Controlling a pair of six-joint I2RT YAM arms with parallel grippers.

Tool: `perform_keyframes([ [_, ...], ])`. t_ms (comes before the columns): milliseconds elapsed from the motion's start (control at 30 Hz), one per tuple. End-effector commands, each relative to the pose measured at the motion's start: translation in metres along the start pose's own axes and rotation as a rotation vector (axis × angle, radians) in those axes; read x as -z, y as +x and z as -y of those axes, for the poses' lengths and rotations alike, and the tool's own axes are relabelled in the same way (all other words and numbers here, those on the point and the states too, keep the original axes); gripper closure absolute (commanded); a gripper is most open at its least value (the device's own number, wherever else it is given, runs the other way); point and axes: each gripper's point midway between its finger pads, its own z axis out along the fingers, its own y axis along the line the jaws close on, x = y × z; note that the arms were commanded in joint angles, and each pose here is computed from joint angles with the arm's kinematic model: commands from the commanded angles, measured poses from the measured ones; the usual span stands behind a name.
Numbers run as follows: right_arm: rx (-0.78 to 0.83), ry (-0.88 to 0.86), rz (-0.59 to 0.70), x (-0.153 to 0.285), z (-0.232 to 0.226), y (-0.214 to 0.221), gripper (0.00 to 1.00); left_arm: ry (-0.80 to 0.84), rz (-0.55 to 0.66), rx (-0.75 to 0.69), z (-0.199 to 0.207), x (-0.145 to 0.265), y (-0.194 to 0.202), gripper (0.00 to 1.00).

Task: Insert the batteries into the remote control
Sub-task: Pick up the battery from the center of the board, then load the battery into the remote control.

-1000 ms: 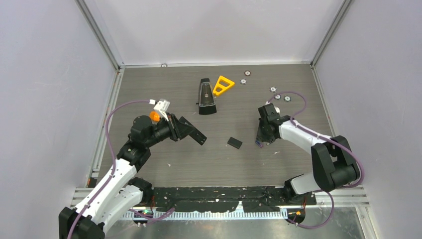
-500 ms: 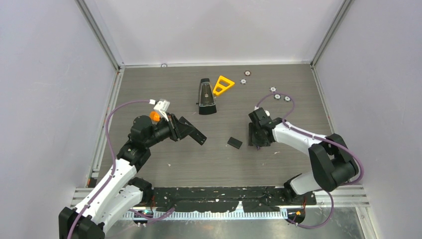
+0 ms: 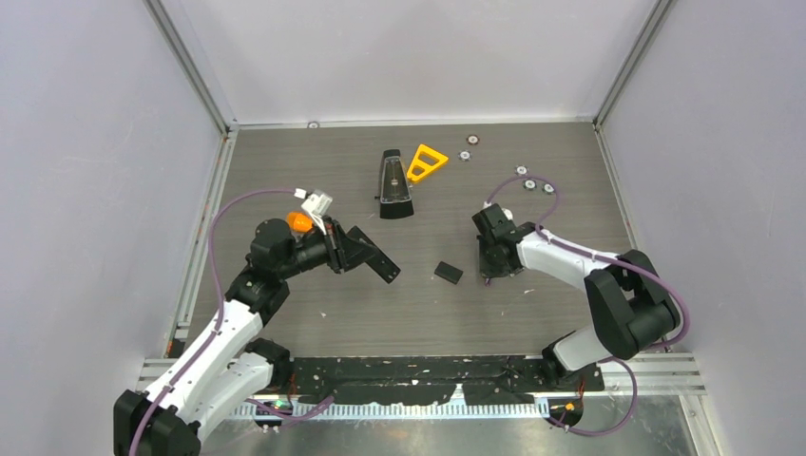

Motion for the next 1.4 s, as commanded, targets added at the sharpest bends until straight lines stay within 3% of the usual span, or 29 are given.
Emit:
perform_keyframes([
  [0,-0.009,-0.007,0.063,0.007,-0.003,-0.010,0.93,0.149,0.056,-0.086,0.029,-0.001,-0.022,1.00],
  [167,0.023,-0.184,0.229,0.048,-0.042,-0.036,0.95,0.286,0.064,-0.111,0.051,0.000,-0.024,1.00],
  [333,0.069,-0.490,0.464,0.132,-0.091,-0.063,0.95,0.361,0.053,-0.113,0.064,0.003,-0.025,1.00],
  [567,0.201,-0.755,0.749,0.261,-0.126,-0.075,0.95,0.328,0.049,0.116,0.064,-0.006,-0.039,1.00],
  [700,0.321,-0.854,0.825,0.313,-0.150,-0.060,0.95,0.342,0.040,0.266,0.066,-0.010,-0.044,1.00],
  [967,0.495,-0.889,0.853,0.334,-0.185,-0.043,0.94,0.396,0.061,0.354,0.076,-0.008,-0.053,1.00],
  [1367,0.554,-0.892,0.836,0.333,-0.212,-0.039,0.94,0.374,0.046,0.435,0.082,-0.001,-0.055,1.00],
])
